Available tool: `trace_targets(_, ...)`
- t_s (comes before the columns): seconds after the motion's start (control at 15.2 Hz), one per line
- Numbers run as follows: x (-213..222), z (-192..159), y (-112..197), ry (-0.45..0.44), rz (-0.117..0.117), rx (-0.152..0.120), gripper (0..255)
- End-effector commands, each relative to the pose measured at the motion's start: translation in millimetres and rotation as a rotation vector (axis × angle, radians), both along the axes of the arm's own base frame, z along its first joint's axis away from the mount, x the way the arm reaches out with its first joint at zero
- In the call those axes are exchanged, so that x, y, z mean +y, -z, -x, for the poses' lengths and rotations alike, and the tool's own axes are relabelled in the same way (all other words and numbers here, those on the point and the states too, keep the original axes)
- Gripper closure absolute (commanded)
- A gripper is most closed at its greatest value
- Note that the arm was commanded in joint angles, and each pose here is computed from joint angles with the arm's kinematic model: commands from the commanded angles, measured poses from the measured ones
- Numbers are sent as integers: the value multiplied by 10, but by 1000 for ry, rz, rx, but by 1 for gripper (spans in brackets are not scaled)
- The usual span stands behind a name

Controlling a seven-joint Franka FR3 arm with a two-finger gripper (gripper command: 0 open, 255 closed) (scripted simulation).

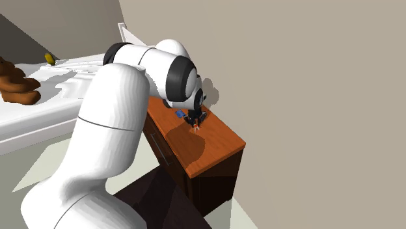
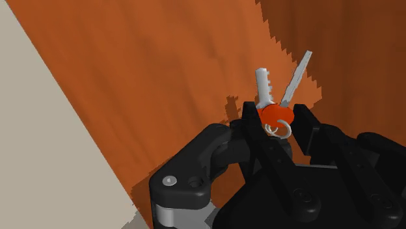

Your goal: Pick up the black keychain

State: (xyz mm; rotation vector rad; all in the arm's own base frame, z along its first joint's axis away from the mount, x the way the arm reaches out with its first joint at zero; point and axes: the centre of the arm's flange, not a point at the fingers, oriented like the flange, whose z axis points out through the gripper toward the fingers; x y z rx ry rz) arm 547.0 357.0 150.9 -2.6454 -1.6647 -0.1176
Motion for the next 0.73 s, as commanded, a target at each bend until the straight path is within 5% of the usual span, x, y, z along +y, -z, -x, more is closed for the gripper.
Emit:
trace_targets(0.0,-2,10,-102,0,0,0,255)
trace_targets(0.66,-3,10,-533,0,0,0,255)
